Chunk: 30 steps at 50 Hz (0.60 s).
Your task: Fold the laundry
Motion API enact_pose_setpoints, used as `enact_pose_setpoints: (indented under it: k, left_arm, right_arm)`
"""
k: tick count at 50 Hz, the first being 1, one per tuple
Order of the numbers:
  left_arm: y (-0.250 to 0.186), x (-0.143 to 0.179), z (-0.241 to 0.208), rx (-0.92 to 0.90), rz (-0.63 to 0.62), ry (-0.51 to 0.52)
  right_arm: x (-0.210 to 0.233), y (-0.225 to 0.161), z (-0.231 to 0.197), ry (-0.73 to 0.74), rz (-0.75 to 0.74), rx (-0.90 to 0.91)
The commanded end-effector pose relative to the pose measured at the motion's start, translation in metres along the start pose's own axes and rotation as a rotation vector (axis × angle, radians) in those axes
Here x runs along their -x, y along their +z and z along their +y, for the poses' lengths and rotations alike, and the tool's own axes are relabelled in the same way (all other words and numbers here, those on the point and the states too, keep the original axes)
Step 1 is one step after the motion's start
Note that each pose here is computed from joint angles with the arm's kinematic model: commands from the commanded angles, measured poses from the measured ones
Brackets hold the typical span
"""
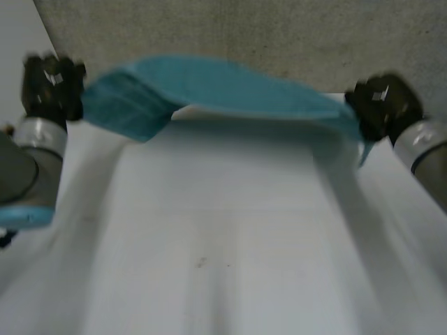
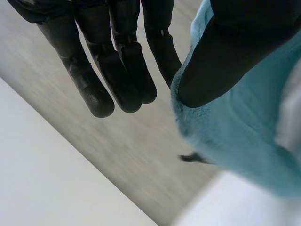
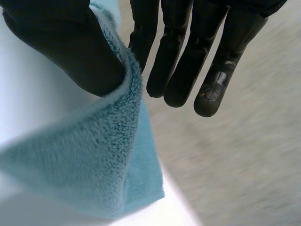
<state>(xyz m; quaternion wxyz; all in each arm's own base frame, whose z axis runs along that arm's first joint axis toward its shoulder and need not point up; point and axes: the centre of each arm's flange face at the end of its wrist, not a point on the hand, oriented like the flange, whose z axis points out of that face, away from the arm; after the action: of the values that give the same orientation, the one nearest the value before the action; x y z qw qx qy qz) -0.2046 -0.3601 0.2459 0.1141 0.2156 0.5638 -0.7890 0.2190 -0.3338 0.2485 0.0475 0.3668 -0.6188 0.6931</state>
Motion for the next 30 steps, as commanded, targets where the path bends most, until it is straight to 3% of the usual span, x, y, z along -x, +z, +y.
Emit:
enact_pose_setpoints:
  k: [1,11,12,16,20,30]
  left_arm:
    - [-0.039,-0.026,0.04,0.142,0.119,-0.041]
    - [-0.046,-0.026,0.049,0.168,0.119,-0.048]
    - [-0.046,-0.025,0.05,0.17,0.115,-0.048]
    - [-0.045,-0.024,0.05,0.166,0.113,-0.048]
    - [-0.045,-0.024,0.05,0.168,0.113,-0.046]
    - [-0.043,-0.017,0.055,0.176,0.091,-0.042]
  right_arm:
    - [0.04,-0.015,0.073,0.098,-0.163,0.201]
    - [0.027,-0.022,0.104,0.231,-0.114,0.318]
    - [0.018,-0.024,0.114,0.369,-0.067,0.348]
    - [0.012,-0.029,0.125,0.567,-0.008,0.387]
    - [0.007,-0.035,0.134,0.655,0.033,0.413]
    - [0.005,-0.035,0.138,0.724,0.069,0.412]
